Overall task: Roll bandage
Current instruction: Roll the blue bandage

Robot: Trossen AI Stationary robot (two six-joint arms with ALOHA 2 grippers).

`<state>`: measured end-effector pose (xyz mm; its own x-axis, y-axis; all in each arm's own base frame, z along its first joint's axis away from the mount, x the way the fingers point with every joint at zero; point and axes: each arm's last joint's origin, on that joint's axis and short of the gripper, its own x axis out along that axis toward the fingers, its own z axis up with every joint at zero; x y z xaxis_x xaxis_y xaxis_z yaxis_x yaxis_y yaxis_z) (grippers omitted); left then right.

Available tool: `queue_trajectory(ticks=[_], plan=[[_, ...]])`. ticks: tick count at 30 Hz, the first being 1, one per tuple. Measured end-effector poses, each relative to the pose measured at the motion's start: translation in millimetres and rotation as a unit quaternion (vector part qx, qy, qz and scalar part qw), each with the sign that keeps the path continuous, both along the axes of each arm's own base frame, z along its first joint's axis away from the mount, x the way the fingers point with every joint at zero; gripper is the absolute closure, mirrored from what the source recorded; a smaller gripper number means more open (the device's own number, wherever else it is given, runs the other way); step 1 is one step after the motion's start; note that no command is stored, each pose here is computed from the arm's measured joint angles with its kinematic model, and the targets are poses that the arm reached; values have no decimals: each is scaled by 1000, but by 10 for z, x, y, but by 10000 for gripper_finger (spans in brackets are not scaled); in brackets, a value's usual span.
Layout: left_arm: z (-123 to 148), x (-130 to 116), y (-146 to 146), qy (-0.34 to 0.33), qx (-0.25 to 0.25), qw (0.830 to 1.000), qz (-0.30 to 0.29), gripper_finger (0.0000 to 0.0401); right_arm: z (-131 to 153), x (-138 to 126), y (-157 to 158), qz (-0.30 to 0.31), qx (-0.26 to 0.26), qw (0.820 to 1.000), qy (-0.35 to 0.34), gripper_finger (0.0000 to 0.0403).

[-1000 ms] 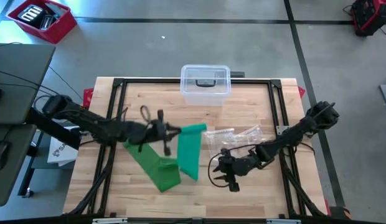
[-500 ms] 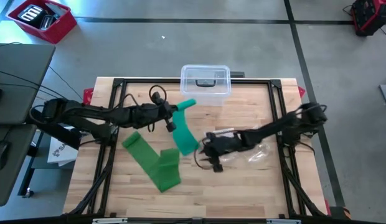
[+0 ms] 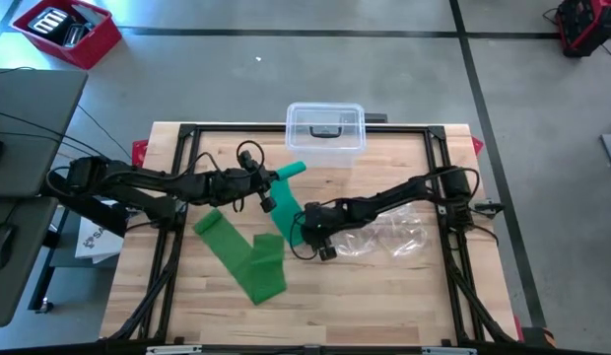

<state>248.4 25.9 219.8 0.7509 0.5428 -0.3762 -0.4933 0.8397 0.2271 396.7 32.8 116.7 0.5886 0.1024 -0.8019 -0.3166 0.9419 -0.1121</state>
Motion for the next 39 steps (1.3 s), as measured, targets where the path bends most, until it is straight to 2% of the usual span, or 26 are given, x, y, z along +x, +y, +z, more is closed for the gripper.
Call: queue_trajectory(ticks=[2, 7, 10, 13, 18, 23, 29, 33, 36, 39], plan=[[0, 1, -9, 1, 1, 1000, -3, 400, -7, 18, -1, -17, 4, 1000, 2, 297], [-11, -5, -49, 19, 17, 1000, -14, 400, -2, -26, 92, -39, 21, 999, 25, 391], [-7, -30, -69, 31, 35, 999, 1, 400, 94, -105, 214, -49, 32, 997, 43, 393], [7, -65, -80, 38, 43, 998, 16, 400, 337, -241, 420, -41, 43, 997, 50, 400], [61, -114, -111, 35, 52, 998, 21, 400, 815, -518, 748, -39, 45, 998, 23, 401], [158, -174, -113, 13, 51, 998, 23, 400, 1207, -761, 1026, -37, 86, 995, -25, 402], [298, -248, -169, -34, 28, 999, -10, 400, 1336, -947, 1282, -35, 93, 994, -48, 402], [342, -290, -226, -46, 17, 998, -26, 400, 1354, -1012, 1410, -32, 116, 992, -47, 402], [282, -284, -266, -25, -8, 998, -61, 400, 1465, -1048, 1517, -20, 125, 991, -53, 403], [166, -258, -317, 11, -32, 996, -83, 400, 1712, -1048, 1613, 1, 115, 990, -83, 403]])
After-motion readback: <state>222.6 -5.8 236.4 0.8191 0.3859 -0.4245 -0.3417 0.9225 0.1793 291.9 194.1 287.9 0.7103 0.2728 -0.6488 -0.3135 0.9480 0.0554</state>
